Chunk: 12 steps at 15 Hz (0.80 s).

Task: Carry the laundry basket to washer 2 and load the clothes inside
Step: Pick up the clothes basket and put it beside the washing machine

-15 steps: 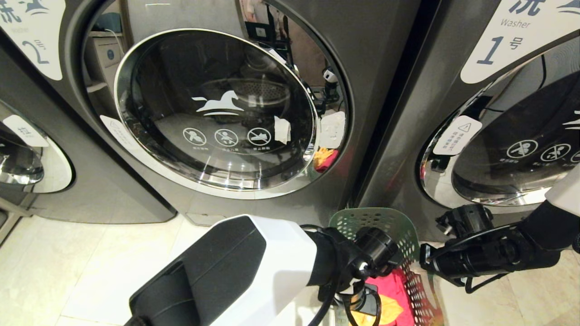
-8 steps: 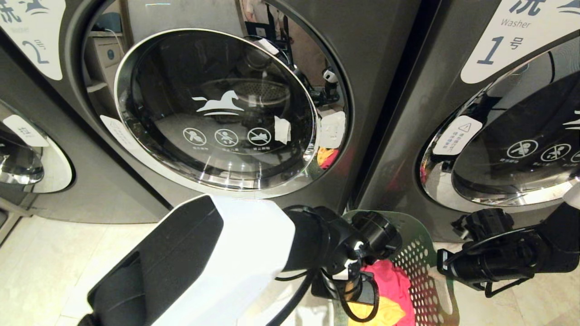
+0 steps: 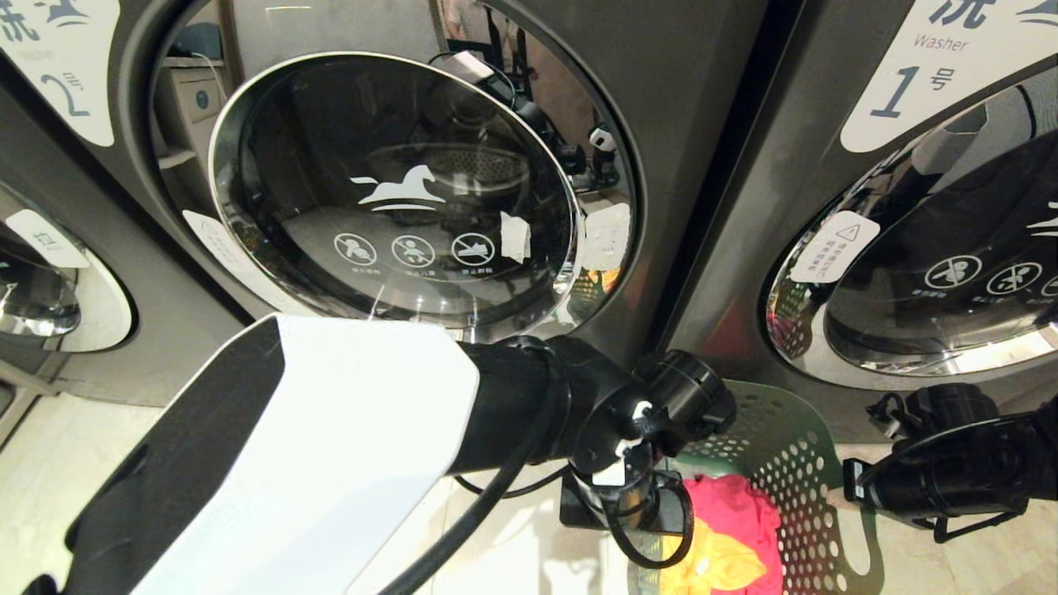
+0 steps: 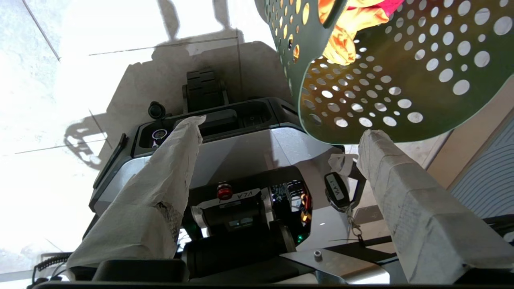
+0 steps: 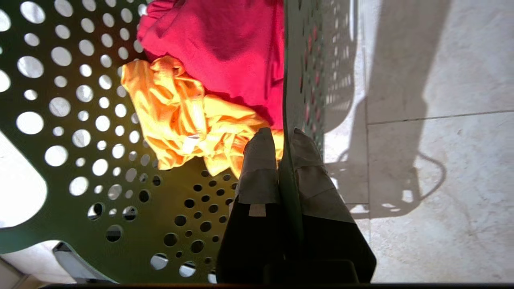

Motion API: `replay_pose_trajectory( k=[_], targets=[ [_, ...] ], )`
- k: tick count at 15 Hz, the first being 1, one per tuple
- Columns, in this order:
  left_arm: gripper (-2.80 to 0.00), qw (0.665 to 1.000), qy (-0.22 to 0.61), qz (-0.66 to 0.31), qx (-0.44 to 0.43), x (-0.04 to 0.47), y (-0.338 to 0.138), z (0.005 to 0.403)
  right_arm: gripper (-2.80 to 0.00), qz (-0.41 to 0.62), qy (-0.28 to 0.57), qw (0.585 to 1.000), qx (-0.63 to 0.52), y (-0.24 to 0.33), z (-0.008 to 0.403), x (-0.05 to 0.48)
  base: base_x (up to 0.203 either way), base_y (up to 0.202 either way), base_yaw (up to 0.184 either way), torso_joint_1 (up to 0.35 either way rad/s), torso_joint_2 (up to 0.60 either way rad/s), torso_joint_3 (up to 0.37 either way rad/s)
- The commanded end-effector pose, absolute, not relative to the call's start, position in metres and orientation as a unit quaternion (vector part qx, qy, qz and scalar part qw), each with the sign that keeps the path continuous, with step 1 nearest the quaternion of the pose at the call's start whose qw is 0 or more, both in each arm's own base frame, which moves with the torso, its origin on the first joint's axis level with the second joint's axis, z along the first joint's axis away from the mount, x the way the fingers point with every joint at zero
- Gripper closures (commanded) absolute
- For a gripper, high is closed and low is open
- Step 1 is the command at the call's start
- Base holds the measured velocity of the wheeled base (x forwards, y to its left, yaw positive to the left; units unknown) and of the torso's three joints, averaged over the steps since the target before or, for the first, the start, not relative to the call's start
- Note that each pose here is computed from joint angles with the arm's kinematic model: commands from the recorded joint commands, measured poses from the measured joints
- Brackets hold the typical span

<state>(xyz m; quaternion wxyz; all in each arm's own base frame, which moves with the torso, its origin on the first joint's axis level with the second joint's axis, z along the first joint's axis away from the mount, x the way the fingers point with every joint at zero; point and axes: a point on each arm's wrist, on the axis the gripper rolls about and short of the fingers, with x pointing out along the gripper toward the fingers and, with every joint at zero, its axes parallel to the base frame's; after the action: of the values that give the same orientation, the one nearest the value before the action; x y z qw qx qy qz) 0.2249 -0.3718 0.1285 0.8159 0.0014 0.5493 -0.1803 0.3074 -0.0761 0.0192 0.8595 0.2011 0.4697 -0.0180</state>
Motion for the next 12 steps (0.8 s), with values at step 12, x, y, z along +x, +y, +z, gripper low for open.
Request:
replay_pose_trajectory(
  k=[12],
  targets=[
    [-2.8, 0.815, 0.551, -0.178, 0.0, 0.223, -0.369, 0.131, 0.0, -0.042, 0.463, 0.867, 0.179, -0.123, 0.012, 0.322, 0.0, 0.0, 0.0, 0.0, 0.0, 0.0]
  ],
)
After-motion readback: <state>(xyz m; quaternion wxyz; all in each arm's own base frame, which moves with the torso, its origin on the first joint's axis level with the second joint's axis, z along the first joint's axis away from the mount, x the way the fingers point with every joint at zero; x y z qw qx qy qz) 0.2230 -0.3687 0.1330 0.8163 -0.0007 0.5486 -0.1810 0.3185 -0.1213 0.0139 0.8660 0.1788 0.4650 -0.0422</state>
